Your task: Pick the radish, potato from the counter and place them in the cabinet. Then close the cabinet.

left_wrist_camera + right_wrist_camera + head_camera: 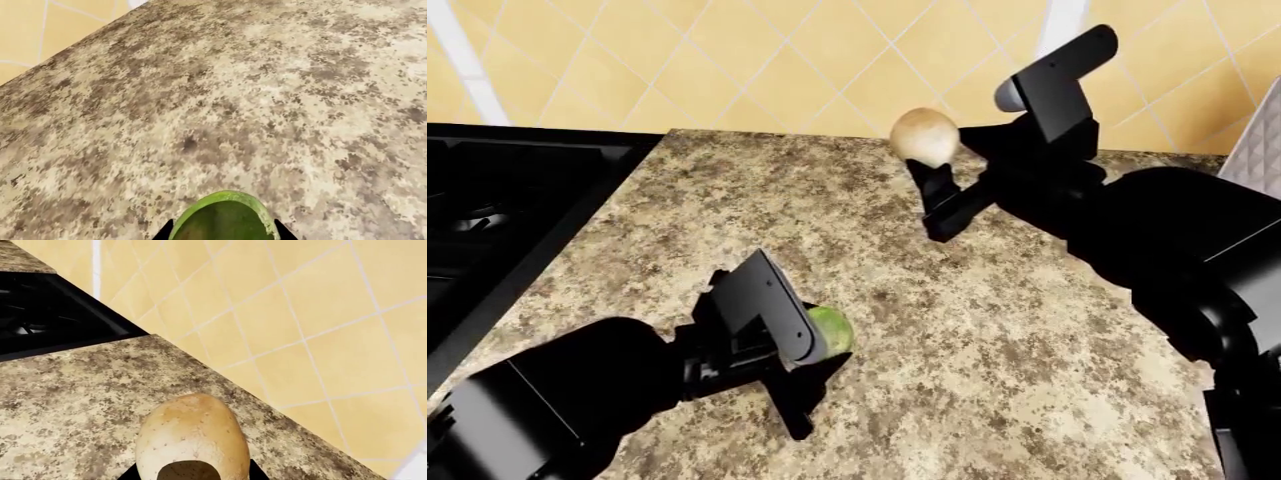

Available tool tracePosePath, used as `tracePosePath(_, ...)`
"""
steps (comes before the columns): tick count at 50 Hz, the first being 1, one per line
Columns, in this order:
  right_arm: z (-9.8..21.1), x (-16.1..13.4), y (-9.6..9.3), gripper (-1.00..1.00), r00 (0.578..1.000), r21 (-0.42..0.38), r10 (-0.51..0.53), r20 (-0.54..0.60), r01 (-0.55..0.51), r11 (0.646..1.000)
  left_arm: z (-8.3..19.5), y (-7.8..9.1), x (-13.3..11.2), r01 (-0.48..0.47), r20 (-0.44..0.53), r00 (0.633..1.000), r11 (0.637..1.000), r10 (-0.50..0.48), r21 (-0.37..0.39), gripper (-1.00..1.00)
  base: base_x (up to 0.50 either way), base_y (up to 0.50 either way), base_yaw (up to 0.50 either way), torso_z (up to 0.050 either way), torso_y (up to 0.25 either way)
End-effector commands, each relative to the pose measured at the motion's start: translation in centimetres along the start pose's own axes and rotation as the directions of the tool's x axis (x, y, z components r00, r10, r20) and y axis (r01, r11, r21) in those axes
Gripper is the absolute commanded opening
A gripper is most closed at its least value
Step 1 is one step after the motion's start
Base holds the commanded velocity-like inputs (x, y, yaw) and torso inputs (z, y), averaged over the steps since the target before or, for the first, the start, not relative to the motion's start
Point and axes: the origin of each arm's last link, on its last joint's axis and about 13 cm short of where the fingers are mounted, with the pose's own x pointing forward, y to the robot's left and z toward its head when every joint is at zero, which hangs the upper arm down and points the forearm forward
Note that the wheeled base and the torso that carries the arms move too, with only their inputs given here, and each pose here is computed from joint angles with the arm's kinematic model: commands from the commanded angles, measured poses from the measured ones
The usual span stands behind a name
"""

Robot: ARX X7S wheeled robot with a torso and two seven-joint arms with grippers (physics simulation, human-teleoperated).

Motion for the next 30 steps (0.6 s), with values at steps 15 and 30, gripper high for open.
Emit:
tracePosePath(15,0.9,-3.9,0.1,-1.0,0.993,-0.042,-0.087,0.076,0.09,0.995,4.5,2.2,-3.7,-0.365,0.298,0.877,0.926,0.376,-0.093,-1.0,0.0,0.0,0.0,0.0,0.001)
tracePosePath(30,1.1,-6.9,0.8,-1.0,0.977,-0.058,-0.145,0.153,0.155,0.986,7.7,2.4,-5.7,-0.401,0.387,0.829,0.911,0.404,-0.094,-1.0,0.0,0.0,0.0,0.0,0.0)
